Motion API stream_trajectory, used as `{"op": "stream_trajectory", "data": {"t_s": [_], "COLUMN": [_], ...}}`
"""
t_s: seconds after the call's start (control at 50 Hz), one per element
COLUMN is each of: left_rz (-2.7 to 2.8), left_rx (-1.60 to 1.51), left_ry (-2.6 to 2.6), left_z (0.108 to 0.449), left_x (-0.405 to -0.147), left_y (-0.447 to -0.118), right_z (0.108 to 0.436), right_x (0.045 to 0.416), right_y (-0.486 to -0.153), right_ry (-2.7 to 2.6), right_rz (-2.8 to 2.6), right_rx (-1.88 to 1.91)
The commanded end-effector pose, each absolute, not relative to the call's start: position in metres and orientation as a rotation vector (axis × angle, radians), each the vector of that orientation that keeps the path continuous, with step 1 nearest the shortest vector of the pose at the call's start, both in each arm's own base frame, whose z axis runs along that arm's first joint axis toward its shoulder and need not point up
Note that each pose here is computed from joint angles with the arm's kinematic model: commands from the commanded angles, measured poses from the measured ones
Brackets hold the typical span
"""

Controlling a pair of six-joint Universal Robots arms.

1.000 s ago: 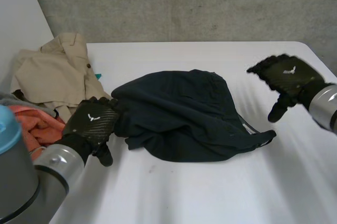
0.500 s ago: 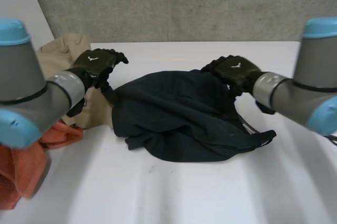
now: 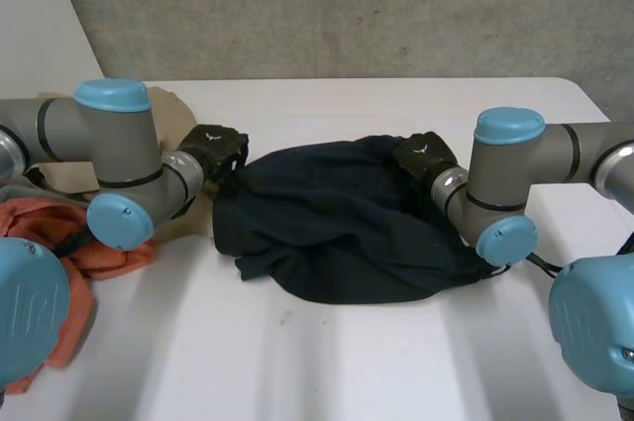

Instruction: Fold the laundry.

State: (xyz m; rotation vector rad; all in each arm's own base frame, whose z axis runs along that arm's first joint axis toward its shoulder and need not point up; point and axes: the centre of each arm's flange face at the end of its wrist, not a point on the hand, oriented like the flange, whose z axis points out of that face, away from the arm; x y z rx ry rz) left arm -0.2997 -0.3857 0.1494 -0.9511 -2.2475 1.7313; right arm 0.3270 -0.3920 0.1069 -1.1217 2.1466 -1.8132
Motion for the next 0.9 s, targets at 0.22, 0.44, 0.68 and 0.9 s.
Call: {"op": "stream_trajectory", "data": {"t_s": [0.22, 0.44, 0.68, 0.9], "left_rz": [2.437, 2.741, 2.495, 2.051], "left_rx": [-0.702, -0.388, -0.495, -0.757], "left_ry": [-1.592, -0.881, -1.310, -1.823], "left_z": [0.302, 0.463, 0.386, 0.263], "left_x": [-0.307, -0.290, -0.290, -0.293], "left_y": [-0.415, -0.371, -0.352, -0.278], "right_z": [0.241, 0.421, 0.349, 0.249], "right_x": [0.331, 0.312, 0.295, 0.268], "right_y": [-0.430, -0.393, -0.404, -0.361], "right_ry": [1.691, 0.889, 1.324, 1.836], "right_rz": [-2.432, -2.730, -2.516, -2.069], "right_rx": [-0.855, -0.538, -0.672, -0.996]}}
